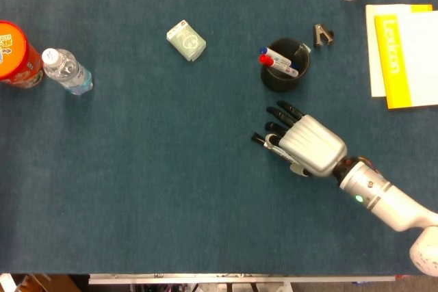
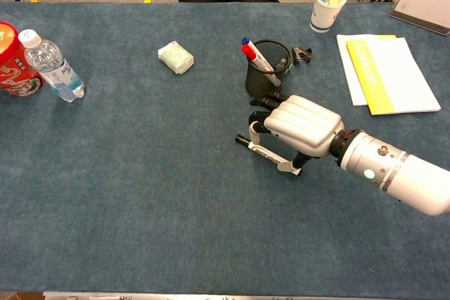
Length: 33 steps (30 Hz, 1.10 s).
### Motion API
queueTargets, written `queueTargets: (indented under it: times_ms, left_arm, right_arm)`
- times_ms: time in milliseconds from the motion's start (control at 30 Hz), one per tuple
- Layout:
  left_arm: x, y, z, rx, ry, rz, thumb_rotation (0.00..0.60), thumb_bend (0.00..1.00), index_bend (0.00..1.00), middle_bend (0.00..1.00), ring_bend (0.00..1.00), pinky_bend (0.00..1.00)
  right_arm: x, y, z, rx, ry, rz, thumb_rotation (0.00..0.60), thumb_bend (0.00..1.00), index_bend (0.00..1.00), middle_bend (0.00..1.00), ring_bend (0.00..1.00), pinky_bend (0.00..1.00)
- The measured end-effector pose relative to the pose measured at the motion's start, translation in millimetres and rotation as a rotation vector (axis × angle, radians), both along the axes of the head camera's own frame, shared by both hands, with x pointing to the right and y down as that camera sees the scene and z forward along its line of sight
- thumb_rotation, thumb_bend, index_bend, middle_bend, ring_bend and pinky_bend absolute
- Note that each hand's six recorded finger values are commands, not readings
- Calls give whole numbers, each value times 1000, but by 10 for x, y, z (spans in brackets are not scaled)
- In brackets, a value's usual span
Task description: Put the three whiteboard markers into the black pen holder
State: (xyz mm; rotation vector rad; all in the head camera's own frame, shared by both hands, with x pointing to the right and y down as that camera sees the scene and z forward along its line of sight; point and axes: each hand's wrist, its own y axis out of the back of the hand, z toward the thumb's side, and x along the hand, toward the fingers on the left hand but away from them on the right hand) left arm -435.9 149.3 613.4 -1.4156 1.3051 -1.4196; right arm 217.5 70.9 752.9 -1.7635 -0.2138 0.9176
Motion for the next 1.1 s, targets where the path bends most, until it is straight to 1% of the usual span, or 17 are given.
queueTargets:
  times_ms: [267,533,600,700,833,967,1100]
  left_arm:
    - [-25,10,-6,-3,0,-4,600,420,218,215,215,170]
    - [-17,-2,0,-3,4,4,600,420,218,215,215,170]
    - [-23,2,1,-4,3,2,600,420,218,215,215,170]
    - [-26,7,11,-8,4,1,600,420,218,215,215,170]
    - [-20,4,21,-10,6,3,600,420,218,215,215,170]
    - [-20,3,27,-10,7,3,600,420,218,215,215,170]
    - [-16,18,37,-14,12,4,600,420,218,215,215,170]
  right_arm:
    - [127,-6,84,63,55,-9,600,62,426,274,90,98]
    - [175,-30,108,85,80,21,600,62,418,269,90,98]
    - [185,-37,117,83,88,29,600,61,411,269,90,98]
    - [176,-20,125,61,88,39,600,57,409,269,90,98]
    - [90,-1,50,32,46,49,600,40,409,269,90,97]
    - [-2,-22,-48,36,13,44,600,40,409,269,90,98]
    - [-47,9,3,34,23,32,600,39,407,268,90,98]
